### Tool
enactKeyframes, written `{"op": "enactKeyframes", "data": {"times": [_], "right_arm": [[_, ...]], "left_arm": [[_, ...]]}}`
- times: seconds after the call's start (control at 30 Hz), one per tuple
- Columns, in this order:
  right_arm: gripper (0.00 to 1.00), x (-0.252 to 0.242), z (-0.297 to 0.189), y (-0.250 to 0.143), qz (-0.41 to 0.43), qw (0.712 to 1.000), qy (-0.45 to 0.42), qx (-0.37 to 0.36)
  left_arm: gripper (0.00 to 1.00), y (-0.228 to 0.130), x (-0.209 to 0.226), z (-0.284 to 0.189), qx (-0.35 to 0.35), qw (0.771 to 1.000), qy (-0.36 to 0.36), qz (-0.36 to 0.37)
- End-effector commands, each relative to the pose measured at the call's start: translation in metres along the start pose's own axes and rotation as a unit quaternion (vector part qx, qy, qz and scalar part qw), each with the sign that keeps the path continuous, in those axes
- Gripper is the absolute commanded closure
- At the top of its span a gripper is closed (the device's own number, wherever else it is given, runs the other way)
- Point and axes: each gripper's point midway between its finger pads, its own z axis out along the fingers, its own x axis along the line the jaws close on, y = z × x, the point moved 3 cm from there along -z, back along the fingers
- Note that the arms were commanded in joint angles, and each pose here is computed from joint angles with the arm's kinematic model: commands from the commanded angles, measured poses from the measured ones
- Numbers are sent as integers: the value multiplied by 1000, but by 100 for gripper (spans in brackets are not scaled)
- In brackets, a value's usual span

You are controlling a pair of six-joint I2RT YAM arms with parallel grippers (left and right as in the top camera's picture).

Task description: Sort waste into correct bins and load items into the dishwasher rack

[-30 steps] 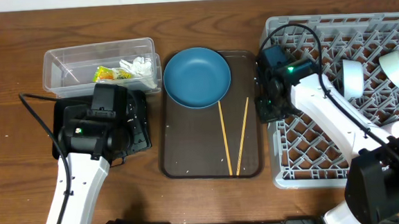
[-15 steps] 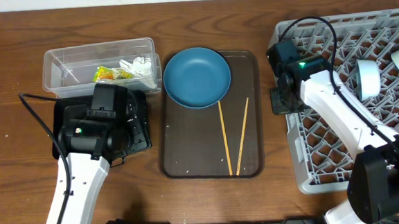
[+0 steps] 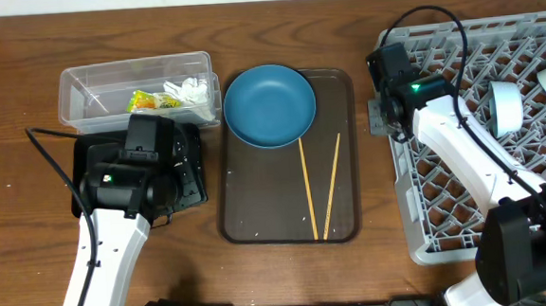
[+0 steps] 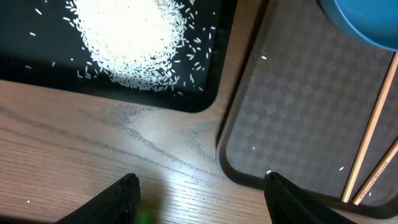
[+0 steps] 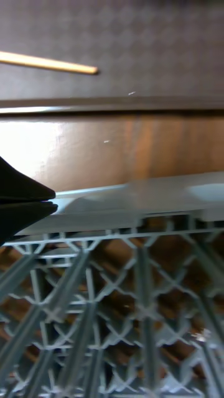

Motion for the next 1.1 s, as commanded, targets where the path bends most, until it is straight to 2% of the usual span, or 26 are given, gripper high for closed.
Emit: {"op": "enactKeyframes", "data": {"times": [0.0, 0.37, 0.57, 1.07], "right_arm": [[99, -3, 12, 3, -9, 1000, -11, 0], [99, 0, 37, 17, -2, 1000, -17, -21], [99, -13, 36, 38, 18, 996, -52, -70], [99, -39, 41, 50, 55, 993, -62, -86]], "left_arm": [[33, 3, 3, 0, -3, 1000, 10, 0], [33, 3, 3, 0, -3, 1000, 10, 0], [33, 3, 3, 0, -3, 1000, 10, 0], [33, 2, 3, 0, -3, 1000, 10, 0]]}}
